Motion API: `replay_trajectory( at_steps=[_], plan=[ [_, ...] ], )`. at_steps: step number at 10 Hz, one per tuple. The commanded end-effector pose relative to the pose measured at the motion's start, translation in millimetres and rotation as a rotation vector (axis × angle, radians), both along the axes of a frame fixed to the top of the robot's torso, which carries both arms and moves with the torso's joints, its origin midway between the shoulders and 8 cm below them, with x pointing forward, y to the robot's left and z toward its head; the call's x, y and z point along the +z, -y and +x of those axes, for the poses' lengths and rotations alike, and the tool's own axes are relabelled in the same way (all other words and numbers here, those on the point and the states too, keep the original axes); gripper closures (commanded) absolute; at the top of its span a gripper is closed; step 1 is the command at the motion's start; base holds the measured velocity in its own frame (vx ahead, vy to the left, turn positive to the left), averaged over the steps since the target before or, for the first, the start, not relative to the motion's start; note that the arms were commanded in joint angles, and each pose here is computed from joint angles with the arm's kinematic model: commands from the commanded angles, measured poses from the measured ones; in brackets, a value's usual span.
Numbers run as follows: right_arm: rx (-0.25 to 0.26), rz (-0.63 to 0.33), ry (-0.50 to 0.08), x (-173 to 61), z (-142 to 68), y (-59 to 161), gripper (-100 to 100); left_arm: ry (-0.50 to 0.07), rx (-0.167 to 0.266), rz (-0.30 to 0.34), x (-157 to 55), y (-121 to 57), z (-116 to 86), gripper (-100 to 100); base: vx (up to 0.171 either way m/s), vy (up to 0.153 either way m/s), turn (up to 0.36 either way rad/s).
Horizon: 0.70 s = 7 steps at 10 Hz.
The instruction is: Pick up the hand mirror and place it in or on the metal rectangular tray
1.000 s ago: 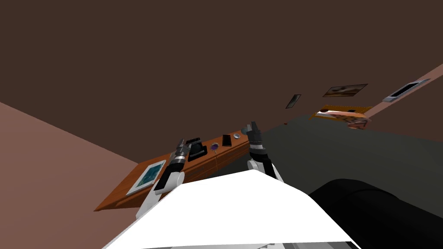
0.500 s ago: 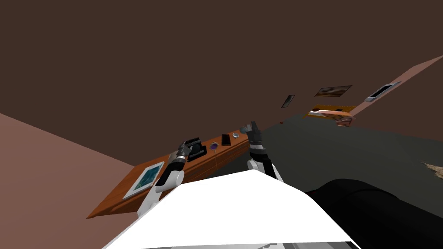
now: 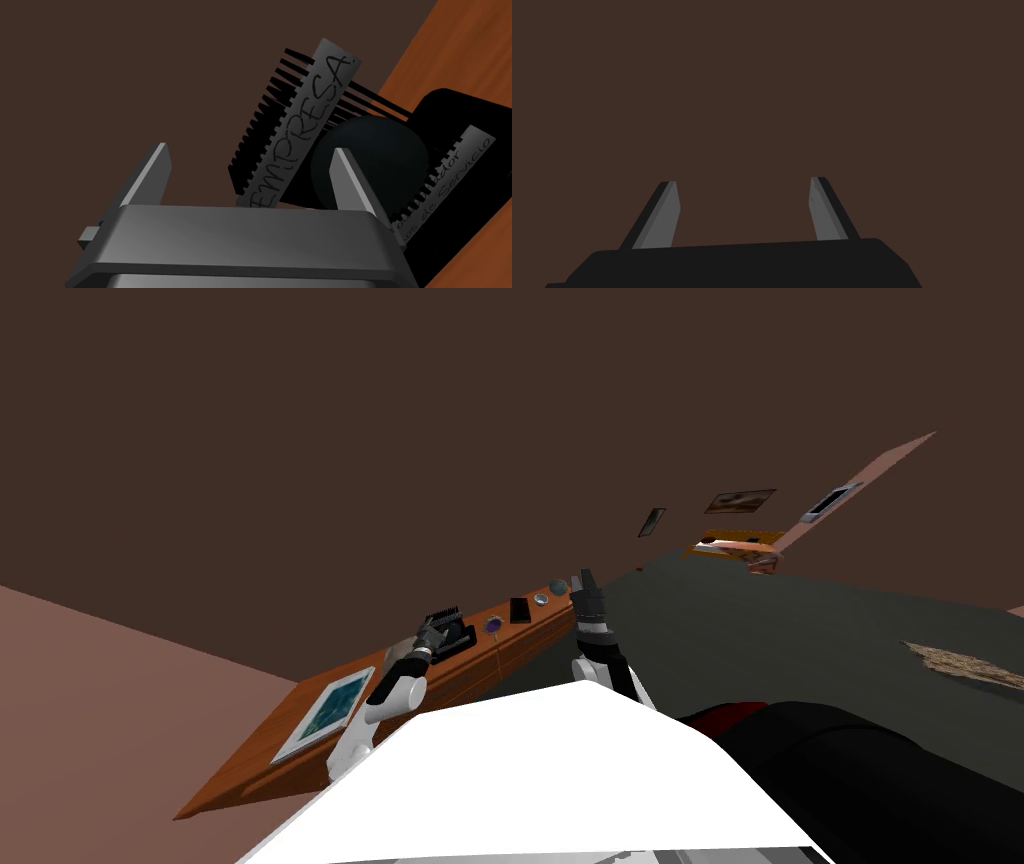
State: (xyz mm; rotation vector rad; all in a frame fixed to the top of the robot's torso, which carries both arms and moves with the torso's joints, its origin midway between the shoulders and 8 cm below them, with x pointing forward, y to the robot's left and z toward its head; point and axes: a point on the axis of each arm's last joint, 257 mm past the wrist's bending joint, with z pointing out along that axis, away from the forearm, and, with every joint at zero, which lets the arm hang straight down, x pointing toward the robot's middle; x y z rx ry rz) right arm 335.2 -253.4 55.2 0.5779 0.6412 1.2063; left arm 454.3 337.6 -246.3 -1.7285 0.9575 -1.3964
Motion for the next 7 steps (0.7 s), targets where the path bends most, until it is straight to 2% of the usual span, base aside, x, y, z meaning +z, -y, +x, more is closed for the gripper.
replay_trajectory(
  at_steps=[1,2,3,4,5,6,7],
  plan=[
    [0.000,0.000,0.000,0,0,0,0,-0.041,-0.002,-0.025,-12,2.2,0,-100,-0.018,0.026,-0.057],
    [0.000,0.000,0.000,0,0,0,0,-0.082,-0.004,-0.066,-25,2.9,4,-100,-0.018,0.024,-0.132],
    [0.000,0.000,0.000,0,0,0,0,-0.096,-0.005,-0.068,-29,3.3,3,-100,-0.018,0.027,-0.059],
    [0.000,0.000,0.000,0,0,0,0,-0.135,-0.007,-0.109,-41,4.8,7,-100,-0.016,0.028,-0.130],
    [0.000,0.000,0.000,0,0,0,0,-0.151,-0.008,-0.110,-45,5.3,6,-100,-0.014,0.028,-0.064],
    [0.000,0.000,0.000,0,0,0,0,-0.187,-0.011,-0.151,-55,7.4,10,-100,-0.016,0.029,-0.110],
    [0.000,0.000,0.000,0,0,0,0,-0.207,-0.012,-0.153,-60,8.2,8,-100,-0.014,0.028,-0.082]
  ],
)
